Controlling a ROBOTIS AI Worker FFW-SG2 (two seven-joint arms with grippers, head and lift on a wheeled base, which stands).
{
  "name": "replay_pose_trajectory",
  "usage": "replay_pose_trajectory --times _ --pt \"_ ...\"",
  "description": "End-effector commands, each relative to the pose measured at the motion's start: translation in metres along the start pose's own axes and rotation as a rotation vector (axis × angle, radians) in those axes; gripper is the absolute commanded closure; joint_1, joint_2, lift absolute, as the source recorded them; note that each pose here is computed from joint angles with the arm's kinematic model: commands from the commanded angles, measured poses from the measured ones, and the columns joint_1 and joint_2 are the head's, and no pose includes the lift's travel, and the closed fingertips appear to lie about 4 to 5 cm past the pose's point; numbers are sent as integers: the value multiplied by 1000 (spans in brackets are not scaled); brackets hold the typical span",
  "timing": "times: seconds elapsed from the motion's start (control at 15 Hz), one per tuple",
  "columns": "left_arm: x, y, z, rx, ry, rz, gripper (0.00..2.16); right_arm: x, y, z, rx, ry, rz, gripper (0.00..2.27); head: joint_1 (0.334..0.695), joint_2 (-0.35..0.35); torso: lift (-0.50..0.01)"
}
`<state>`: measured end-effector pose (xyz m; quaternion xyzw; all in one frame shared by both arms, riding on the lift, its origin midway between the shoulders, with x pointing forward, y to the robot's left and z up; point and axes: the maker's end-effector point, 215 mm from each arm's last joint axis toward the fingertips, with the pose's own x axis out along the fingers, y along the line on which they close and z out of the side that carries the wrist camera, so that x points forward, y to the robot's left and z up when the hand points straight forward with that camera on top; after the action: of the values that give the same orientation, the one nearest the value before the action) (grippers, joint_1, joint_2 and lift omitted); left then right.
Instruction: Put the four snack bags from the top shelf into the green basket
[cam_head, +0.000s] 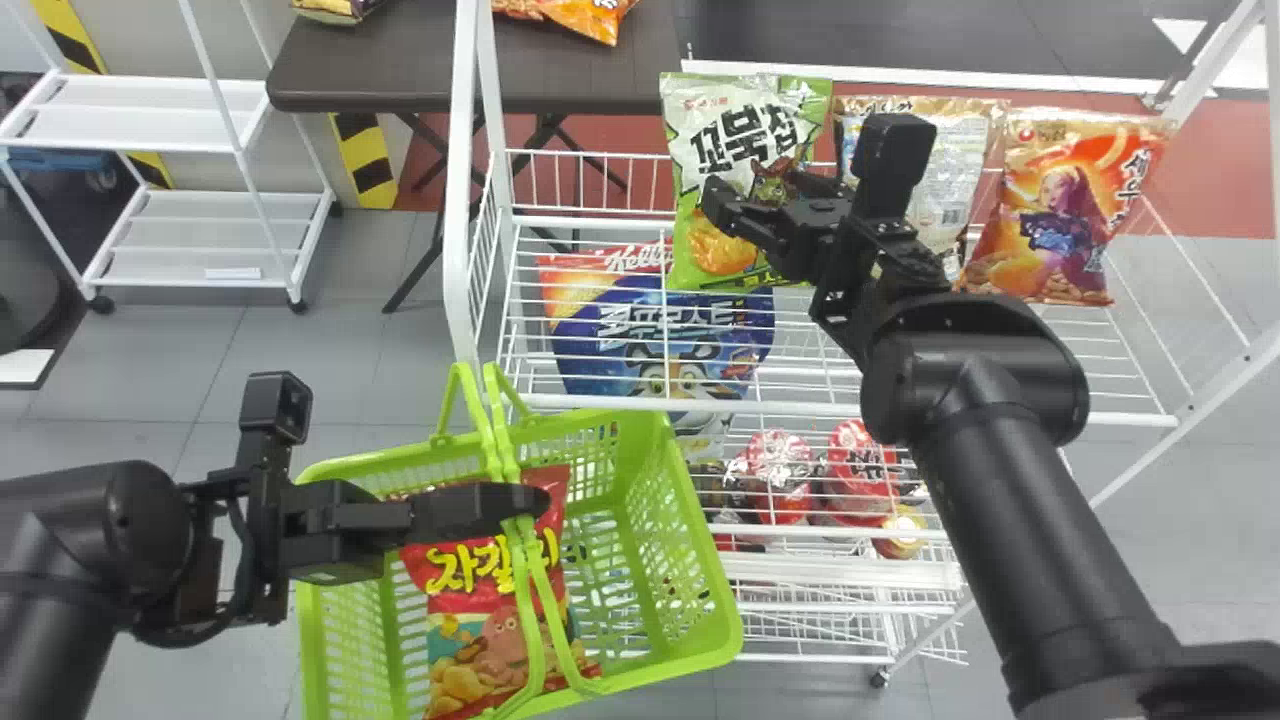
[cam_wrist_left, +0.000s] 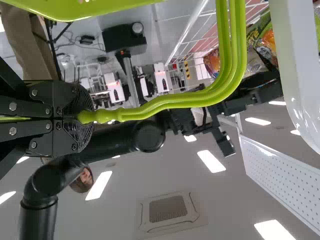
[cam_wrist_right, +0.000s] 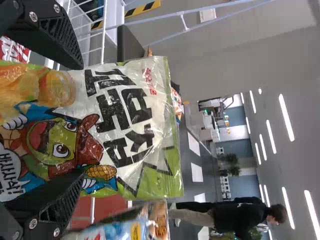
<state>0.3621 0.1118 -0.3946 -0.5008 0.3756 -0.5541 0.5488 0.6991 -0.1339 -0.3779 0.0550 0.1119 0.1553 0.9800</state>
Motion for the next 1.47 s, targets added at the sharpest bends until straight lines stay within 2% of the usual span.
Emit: replay_pose_trajectory --times 0.0,0.07,0.13,0.47,0.67,1.0,1.27,1.4 --pt "-2 -2 -1 -4 -2 -10 2148 3 6 -17 -13 62 9 1217 695 -25 0" --pt "-2 -1 -1 -1 -2 -8 2145 3 8 -17 -13 63 11 1990 695 -20 0" --pt "-3 -2 -1 -2 -3 -9 2145 1 10 -18 -17 63 3 2260 695 -16 0" --pt "-6 -2 -1 -2 -9 -10 2145 -15 28 5 -37 -3 47 2260 695 -5 0" --pt "-10 -3 -1 -3 -18 -13 2145 -47 31 23 -1 -24 74 2260 695 8 0" --pt "-11 -4 1 1 -20 -13 2145 -154 30 21 120 38 75 2260 695 -20 0" --pt "-8 -4 2 2 -17 -15 2145 -230 76 -7 239 172 166 2260 695 -39 0" --pt "-7 -5 3 4 -15 -17 2145 -257 115 -39 277 306 236 2260 695 -26 0"
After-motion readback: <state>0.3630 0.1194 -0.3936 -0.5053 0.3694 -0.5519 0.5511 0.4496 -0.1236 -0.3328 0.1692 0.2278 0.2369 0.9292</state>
